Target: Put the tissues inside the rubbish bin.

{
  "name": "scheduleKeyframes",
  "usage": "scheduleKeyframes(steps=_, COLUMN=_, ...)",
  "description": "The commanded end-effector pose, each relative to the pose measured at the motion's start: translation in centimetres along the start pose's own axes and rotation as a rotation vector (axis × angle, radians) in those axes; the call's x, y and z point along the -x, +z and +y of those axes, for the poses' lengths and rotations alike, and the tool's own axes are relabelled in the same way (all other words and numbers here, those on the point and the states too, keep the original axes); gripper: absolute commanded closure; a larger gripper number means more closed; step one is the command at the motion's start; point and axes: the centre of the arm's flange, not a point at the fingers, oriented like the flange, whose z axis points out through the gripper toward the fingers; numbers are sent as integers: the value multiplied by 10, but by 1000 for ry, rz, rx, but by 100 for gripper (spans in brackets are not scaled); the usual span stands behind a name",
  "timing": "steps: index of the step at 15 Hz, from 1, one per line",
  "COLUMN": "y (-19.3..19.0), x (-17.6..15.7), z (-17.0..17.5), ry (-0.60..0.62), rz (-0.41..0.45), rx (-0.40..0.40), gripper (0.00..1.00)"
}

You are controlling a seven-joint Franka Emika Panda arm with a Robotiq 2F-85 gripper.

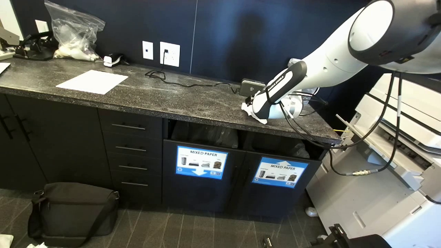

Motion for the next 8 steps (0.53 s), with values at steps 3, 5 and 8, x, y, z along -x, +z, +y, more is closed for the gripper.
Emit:
scheduleKeyframes(steps=3, y=30, x=-4, z=1, ry=-5, rz=24, rx=21, gripper=0)
scheduleKeyframes(steps=5, y=36, x=-2, z=2, ry=-3, rz=23, rx=22, gripper=0)
scheduleKeyframes(steps=8, y=43, x=0, z=3, ry=-2, rz=25, rx=23, gripper=25)
